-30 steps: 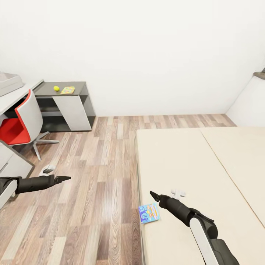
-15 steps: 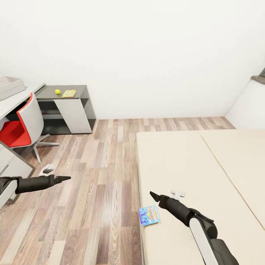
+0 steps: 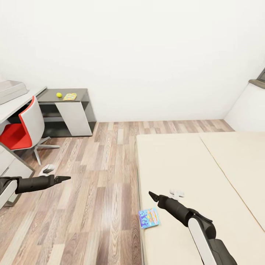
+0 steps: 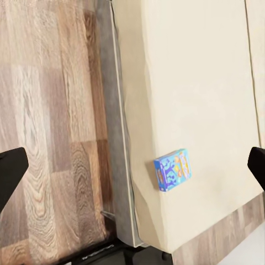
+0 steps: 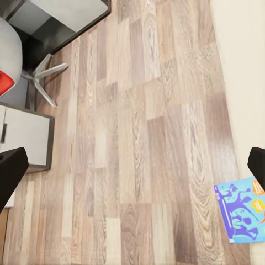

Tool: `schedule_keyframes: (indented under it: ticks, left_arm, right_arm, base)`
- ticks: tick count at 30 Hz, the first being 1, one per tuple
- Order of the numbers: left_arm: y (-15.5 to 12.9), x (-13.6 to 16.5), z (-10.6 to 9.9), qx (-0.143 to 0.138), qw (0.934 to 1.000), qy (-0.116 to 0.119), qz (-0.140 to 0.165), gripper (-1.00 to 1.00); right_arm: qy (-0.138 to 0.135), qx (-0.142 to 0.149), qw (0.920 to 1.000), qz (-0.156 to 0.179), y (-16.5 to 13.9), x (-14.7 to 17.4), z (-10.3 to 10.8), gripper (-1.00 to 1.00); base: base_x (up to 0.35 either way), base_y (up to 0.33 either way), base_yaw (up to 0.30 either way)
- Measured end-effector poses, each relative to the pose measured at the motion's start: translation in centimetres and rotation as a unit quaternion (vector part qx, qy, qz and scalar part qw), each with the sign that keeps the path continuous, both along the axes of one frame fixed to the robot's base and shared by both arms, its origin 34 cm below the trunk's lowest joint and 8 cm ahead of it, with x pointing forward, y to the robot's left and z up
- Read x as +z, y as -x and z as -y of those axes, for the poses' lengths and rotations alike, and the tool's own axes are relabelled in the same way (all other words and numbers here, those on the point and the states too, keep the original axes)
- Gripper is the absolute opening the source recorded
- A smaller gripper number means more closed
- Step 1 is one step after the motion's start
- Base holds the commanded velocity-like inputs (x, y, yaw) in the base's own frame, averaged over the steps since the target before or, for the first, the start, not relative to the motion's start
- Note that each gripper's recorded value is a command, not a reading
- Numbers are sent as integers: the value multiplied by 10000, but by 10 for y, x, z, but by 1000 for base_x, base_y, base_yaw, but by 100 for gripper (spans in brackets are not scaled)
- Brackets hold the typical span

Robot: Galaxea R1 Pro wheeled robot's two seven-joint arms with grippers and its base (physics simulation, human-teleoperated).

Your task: Put all the toys in the child's room - the three board games (two on the bed and one on the table), the two jigsaw puzzles on the table, and the tennis ball on the table - inside the toy box on the table in the child's room.

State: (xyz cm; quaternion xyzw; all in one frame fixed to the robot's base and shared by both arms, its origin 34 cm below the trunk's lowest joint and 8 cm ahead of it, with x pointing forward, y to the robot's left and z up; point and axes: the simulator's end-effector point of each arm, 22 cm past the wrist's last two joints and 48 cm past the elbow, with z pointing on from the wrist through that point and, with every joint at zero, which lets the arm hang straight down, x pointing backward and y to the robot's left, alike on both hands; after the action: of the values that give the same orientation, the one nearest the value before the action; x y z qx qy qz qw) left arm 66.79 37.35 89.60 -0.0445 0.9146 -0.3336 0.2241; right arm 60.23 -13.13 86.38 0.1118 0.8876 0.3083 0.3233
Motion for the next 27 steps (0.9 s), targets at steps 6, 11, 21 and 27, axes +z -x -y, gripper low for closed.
schedule_keyframes:
  ticks: [6,11,21,27]
  left_arm:
    - [-1,6,0,1,10000,-1,50,100]
    - [-2,10,0,3,10000,1,93,100]
    - [-4,19,0,1,9998,1,178,100]
    - [-4,25,0,0,9997,0,225,100]
  right_arm:
    - [0,0,10000,49,-1,5,0,100]
    - [0,0,10000,89,-2,9,0,100]
    - [0,-1,9999,169,-4,17,0,100]
    - [18,-15,9998,200,-5,20,1,100]
  base:
    - [0,0,0]
    - [0,0,0]
    - [0,0,0]
    - [0,0,0]
